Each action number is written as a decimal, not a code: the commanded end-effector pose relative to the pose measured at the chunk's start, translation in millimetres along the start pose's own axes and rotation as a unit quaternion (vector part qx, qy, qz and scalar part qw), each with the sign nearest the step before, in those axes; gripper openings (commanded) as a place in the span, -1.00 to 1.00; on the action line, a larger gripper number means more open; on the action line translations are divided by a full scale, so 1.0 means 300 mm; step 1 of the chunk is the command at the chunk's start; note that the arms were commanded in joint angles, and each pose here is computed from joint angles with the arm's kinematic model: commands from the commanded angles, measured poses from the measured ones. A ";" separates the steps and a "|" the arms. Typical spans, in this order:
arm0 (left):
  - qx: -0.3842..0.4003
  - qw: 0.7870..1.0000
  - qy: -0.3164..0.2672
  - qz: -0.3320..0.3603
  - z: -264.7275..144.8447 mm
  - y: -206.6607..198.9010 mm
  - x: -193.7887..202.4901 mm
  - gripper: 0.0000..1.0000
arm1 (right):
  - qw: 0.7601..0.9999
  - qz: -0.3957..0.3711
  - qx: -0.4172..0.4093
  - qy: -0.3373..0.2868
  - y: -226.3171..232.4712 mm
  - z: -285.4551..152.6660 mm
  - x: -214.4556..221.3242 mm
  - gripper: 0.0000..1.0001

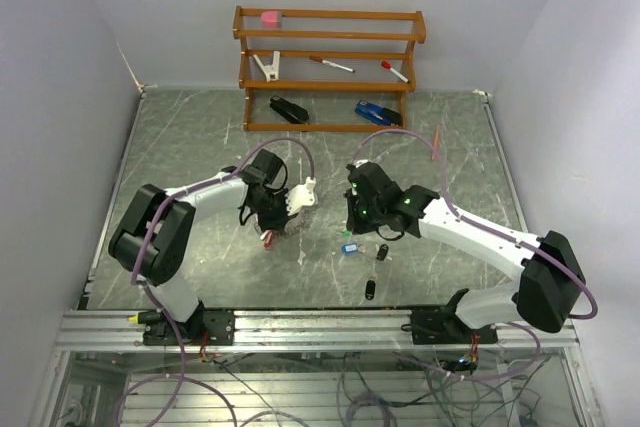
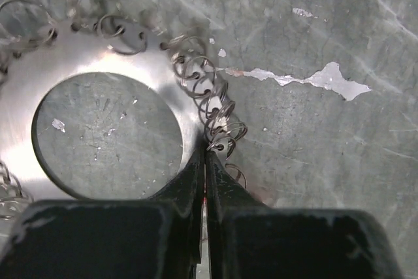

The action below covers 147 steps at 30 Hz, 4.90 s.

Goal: Put the keys on the keyring

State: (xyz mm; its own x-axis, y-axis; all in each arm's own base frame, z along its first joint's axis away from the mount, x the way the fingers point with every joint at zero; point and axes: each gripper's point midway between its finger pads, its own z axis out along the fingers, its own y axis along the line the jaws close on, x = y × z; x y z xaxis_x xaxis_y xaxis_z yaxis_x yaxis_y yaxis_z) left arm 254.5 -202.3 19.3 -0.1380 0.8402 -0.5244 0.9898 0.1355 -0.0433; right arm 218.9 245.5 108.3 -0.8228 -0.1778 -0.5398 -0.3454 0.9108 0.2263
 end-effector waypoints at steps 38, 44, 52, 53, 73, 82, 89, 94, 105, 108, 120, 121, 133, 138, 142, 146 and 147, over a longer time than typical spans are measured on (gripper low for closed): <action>-0.140 0.980 -0.138 0.022 -0.491 0.067 -0.355 -0.86 | 0.995 0.015 -0.072 0.061 0.056 0.141 0.081 -1.00; -0.178 0.974 -0.144 -0.001 -0.543 0.123 -0.330 -0.86 | 0.997 0.024 -0.049 0.060 -0.015 0.209 0.030 -1.00; -0.196 0.968 -0.154 -0.012 -0.593 0.144 -0.322 -0.86 | 0.998 0.000 -0.020 0.061 -0.046 0.345 -0.071 -1.00; -0.196 0.968 -0.156 -0.013 -0.596 0.145 -0.325 -0.86 | 0.998 -0.001 -0.017 0.059 -0.045 0.355 -0.085 -1.00; -0.070 0.975 -0.211 0.013 -0.548 0.017 -0.394 -0.86 | 0.944 -0.081 -0.242 -0.209 0.176 -0.098 -0.408 -0.22; -0.050 0.974 -0.222 0.003 -0.529 0.022 -0.422 -0.86 | 0.923 -0.122 -0.294 -0.216 0.333 -0.127 -0.458 -0.37; -0.041 0.974 -0.220 0.005 -0.519 0.013 -0.423 -0.86 | 0.914 -0.131 -0.320 -0.210 0.391 -0.131 -0.441 -0.51; -0.026 0.975 -0.221 0.010 -0.524 -0.004 -0.433 -0.86 | 0.915 -0.136 -0.321 -0.203 0.401 -0.107 -0.429 -0.54; -0.001 0.975 -0.223 0.022 -0.533 -0.037 -0.444 -0.86 | 0.909 -0.144 -0.337 -0.199 0.434 -0.112 -0.416 -0.65; 0.004 0.976 -0.217 0.020 -0.523 -0.038 -0.438 -0.86 | 0.906 -0.143 -0.342 -0.203 0.440 -0.123 -0.420 -0.66; 0.006 0.973 -0.228 0.026 -0.546 -0.047 -0.461 -0.86 | 0.902 -0.141 -0.359 -0.194 0.455 -0.105 -0.398 -0.73; 0.007 0.973 -0.229 0.026 -0.546 -0.047 -0.463 -0.86 | 0.902 -0.141 -0.359 -0.193 0.454 -0.105 -0.394 -0.73; 0.013 0.971 -0.236 0.032 -0.576 -0.056 -0.491 -0.86 | 0.903 -0.138 -0.363 -0.183 0.448 -0.088 -0.358 -0.76; 0.016 0.970 -0.238 0.036 -0.590 -0.062 -0.500 -0.86 | 0.904 -0.136 -0.364 -0.179 0.445 -0.088 -0.348 -0.78; 0.021 0.970 -0.239 0.034 -0.588 -0.068 -0.499 -0.86 | 0.903 -0.135 -0.365 -0.180 0.443 -0.093 -0.343 -0.82; 0.023 0.969 -0.242 0.032 -0.586 -0.068 -0.503 -0.86 | 0.902 -0.136 -0.368 -0.181 0.449 -0.098 -0.351 -1.00; 0.021 0.970 -0.242 0.032 -0.587 -0.065 -0.503 -0.86 | 0.902 -0.136 -0.369 -0.180 0.452 -0.098 -0.350 -1.00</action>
State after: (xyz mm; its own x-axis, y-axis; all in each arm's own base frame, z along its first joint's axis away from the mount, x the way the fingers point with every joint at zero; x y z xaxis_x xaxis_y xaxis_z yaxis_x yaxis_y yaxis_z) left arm 250.8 -225.8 222.7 -0.1138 0.5685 -0.8148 0.9916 0.1152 -0.0581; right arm 248.6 376.5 219.9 -0.5078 -0.1012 -0.8555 -0.8265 0.3371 0.4508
